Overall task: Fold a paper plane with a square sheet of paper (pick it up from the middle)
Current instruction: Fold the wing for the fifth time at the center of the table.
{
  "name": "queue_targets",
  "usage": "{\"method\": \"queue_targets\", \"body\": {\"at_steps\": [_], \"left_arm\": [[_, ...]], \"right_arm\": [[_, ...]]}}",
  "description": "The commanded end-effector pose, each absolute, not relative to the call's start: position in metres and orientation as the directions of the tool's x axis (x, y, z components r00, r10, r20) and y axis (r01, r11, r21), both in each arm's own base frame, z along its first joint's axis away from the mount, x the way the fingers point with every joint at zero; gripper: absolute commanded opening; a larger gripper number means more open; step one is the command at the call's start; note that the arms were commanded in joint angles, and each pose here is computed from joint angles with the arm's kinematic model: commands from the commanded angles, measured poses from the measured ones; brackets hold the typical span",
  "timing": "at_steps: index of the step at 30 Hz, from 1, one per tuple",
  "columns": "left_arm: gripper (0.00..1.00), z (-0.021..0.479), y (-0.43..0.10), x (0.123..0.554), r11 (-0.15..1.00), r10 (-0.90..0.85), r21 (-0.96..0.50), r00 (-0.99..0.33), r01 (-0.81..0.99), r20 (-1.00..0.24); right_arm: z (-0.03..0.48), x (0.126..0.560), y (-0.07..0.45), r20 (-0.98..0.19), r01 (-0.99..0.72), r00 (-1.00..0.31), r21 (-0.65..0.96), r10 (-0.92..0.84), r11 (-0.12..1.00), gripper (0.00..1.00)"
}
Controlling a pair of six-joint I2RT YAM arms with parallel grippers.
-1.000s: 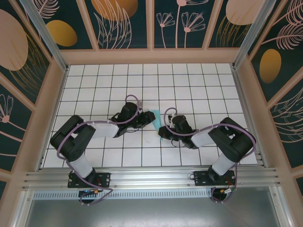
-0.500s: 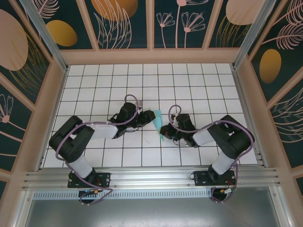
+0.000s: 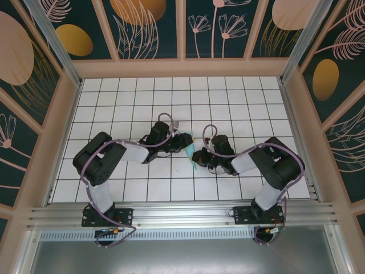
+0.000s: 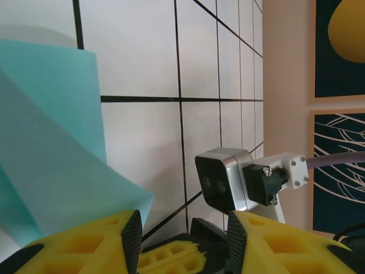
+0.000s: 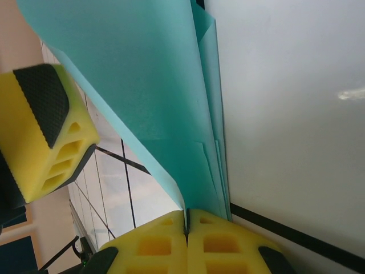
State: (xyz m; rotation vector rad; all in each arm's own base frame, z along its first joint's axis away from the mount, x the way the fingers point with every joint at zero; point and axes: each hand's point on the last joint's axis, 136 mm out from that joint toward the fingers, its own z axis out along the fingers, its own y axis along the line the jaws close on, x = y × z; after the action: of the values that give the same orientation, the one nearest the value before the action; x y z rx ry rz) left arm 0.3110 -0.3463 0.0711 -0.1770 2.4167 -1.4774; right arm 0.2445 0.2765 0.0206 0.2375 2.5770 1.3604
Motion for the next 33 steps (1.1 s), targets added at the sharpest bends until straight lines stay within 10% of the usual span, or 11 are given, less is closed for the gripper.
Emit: {"method": "queue_targets", "body": {"at_steps": [1,33], "left_arm": [[0.46,0.073,-0.356,0.315,0.437,-0.245,-0.896,-0.948,0.077,-0.201],[0.42,-0.005,-0.343,0.314,0.616,-0.208,-0.788,-0.966,-0.009,-0.152]], "right_arm": [[0.003,0.238,0.273,-0.054,0.102,-0.969,0.799,0.239,0.593,0.0],[0.019,0.233,0.263,-0.081,0.088,-0.971,0.756,0.226,0.649,0.2]]}}
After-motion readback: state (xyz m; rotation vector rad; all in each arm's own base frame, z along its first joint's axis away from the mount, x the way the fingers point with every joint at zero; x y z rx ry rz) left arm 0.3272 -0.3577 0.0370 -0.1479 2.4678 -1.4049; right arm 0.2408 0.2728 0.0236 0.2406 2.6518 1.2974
